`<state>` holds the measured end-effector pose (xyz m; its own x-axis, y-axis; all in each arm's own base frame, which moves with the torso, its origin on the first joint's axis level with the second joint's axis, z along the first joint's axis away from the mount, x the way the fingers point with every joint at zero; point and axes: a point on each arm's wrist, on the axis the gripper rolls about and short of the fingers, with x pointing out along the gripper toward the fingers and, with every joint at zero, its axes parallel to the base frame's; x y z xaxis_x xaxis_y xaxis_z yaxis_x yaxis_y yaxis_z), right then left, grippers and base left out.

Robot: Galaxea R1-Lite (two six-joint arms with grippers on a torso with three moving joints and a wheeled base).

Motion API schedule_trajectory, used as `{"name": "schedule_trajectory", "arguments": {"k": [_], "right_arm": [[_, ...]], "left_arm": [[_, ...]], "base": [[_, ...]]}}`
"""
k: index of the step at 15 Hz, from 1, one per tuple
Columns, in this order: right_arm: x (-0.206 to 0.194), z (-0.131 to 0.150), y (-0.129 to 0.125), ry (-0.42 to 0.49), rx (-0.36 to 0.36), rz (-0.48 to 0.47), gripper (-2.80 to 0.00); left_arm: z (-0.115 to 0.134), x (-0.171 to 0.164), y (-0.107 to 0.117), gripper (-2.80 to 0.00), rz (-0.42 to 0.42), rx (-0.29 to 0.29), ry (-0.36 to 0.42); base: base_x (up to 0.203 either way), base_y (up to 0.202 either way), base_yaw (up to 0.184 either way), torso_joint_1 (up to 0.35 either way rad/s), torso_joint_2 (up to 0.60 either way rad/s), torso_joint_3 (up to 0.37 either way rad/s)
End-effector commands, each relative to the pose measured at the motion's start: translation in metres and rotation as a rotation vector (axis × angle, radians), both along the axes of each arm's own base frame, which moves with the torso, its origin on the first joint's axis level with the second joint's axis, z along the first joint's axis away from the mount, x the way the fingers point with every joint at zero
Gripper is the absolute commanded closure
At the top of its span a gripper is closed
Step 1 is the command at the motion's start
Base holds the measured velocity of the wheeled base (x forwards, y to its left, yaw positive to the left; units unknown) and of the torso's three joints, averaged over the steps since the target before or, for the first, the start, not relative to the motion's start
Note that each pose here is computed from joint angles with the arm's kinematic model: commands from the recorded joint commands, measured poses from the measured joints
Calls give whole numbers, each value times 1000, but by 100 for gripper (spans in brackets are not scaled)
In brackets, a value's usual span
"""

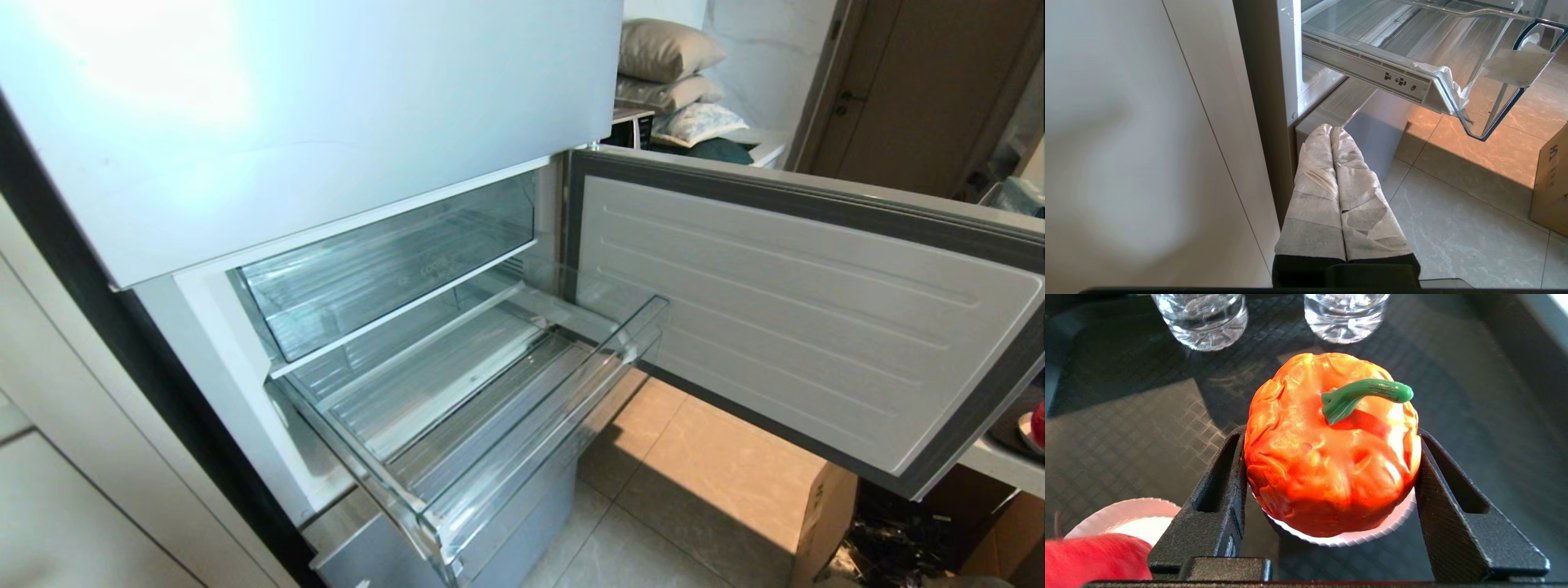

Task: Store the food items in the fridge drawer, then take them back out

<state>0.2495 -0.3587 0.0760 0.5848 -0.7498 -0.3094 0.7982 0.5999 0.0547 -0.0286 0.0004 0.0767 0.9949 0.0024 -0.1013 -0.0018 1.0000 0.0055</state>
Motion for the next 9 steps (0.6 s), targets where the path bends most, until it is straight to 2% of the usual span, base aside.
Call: {"name": "schedule_trajectory", "arguments": {"k": [1, 4, 6, 9], "right_arm": [[-10, 27, 9, -27, -38, -5, 0], [-39, 61, 42, -31, -47, -7, 0], [-61, 72, 73, -20, -25, 11, 0], [-100, 108, 155, -53, -79, 139, 0]], "left_arm": [[0, 0, 0, 0, 1, 0, 1], [0, 0, 0, 0, 1, 0, 1], [0, 0, 0, 0, 1, 0, 1], [0, 0, 0, 0, 1, 0, 1]], "base": [[0, 0, 0, 0, 0, 0], [0, 0, 0, 0, 0, 0], [0, 0, 0, 0, 0, 0], [0, 0, 0, 0, 0, 0]]}}
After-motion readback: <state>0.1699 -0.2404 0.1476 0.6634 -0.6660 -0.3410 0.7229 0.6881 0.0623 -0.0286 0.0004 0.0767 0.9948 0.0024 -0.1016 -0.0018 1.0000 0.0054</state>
